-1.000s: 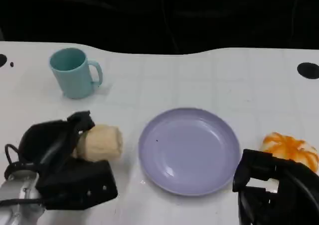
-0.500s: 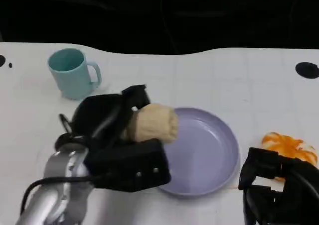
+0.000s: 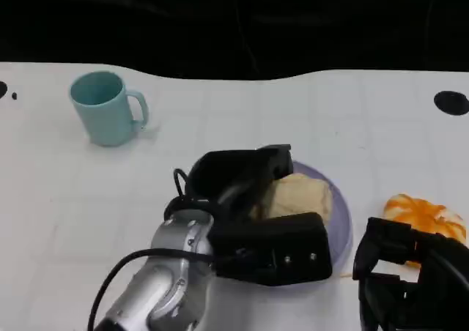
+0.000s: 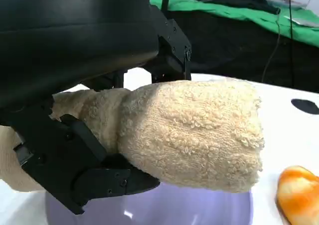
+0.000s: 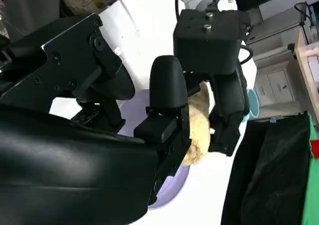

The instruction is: Grasp the towel on the left side of the plate with the left hand and place it into the plate.

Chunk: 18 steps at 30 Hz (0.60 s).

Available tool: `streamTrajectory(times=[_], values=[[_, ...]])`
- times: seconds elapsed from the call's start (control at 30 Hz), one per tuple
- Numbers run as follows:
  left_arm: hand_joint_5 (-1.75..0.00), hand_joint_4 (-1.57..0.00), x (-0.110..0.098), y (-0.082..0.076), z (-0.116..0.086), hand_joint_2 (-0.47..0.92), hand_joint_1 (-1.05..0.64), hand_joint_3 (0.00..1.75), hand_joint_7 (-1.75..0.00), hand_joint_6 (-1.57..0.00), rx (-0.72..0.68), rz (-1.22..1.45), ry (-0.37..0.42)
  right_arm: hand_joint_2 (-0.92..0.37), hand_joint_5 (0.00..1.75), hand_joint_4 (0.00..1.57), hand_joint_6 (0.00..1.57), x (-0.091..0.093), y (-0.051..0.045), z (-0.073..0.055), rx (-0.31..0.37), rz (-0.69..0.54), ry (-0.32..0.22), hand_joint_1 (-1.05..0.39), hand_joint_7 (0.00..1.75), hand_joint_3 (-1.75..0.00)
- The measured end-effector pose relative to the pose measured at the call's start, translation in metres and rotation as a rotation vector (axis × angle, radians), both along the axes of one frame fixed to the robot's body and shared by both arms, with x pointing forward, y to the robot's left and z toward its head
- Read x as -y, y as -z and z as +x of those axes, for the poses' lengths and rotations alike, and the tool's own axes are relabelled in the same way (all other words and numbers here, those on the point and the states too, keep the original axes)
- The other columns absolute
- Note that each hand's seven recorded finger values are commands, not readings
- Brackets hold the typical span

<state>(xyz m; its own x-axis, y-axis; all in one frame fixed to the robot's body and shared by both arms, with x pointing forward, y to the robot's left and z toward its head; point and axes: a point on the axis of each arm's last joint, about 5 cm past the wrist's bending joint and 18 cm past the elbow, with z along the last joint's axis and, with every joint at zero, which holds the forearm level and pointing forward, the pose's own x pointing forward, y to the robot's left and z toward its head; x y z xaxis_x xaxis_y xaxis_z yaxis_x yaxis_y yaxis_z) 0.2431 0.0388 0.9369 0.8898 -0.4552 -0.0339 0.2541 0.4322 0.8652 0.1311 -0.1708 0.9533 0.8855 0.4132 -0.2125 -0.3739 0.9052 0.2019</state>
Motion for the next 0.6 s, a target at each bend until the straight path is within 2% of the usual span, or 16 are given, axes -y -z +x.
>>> streamTrajectory(times=[0.03, 0.07, 0.1, 0.13, 0.2, 0.27, 0.4, 0.6], values=[[-1.69, -0.64, 0.001, 0.001, 0.0, 0.69, -0.26, 0.57, -0.65, -0.73, -0.006, 0.0, 0.001, -0.51, 1.75, 0.83, 0.68, 0.0, 0.0, 0.0, 0.0, 0.0, 0.0, 0.01, 1.6, -1.41], [-1.64, -0.58, 0.001, 0.002, 0.0, 0.78, -0.28, 0.39, -0.45, -0.72, -0.011, 0.0, 0.002, -0.51, 1.75, 0.83, 0.68, 0.0, 0.0, 0.0, 0.0, 0.0, 0.0, 0.01, 1.6, -1.41], [-1.47, -0.48, 0.002, 0.002, 0.0, 0.85, -0.31, 0.29, -0.27, -0.64, -0.012, -0.001, 0.003, -0.51, 1.75, 0.83, 0.69, 0.0, 0.0, 0.0, 0.0, 0.0, 0.0, 0.01, 1.6, -1.41], [-1.05, -0.39, 0.002, 0.002, 0.0, 0.89, -0.4, 0.23, -0.12, -0.52, -0.016, 0.0, 0.007, -0.51, 1.75, 0.82, 0.68, 0.0, -0.0001, 0.0, 0.0, 0.001, 0.0, 0.01, 1.6, -1.41], [-0.66, -0.34, 0.001, 0.001, -0.001, 0.91, -0.5, 0.19, -0.04, -0.39, -0.042, 0.026, 0.03, -0.51, 1.75, 0.82, 0.68, 0.0, -0.0001, 0.0, 0.001, 0.001, -0.001, 0.01, 1.6, -1.41], [-0.44, -0.27, -0.001, 0.0, -0.001, 0.92, -0.64, 0.18, -0.01, -0.27, -0.069, 0.054, 0.052, -0.51, 1.75, 0.82, 0.68, 0.0, -0.0001, 0.0, 0.0, 0.001, -0.001, 0.0, 1.6, -1.41], [-0.35, -0.19, -0.003, -0.005, -0.003, 0.92, -0.79, 0.22, 0.0, -0.18, -0.102, 0.095, 0.077, -0.51, 1.75, 0.82, 0.68, 0.0, -0.0001, 0.0, 0.0, 0.002, -0.003, -0.01, 1.6, -1.41], [-0.34, -0.17, -0.01, -0.012, -0.004, 0.92, -0.81, 0.2, -0.01, -0.2, -0.12, 0.165, 0.088, -0.51, 1.75, 0.83, 0.68, -0.001, 0.0001, 0.0, -0.001, 0.004, -0.006, 0.0, 1.6, -1.4]])
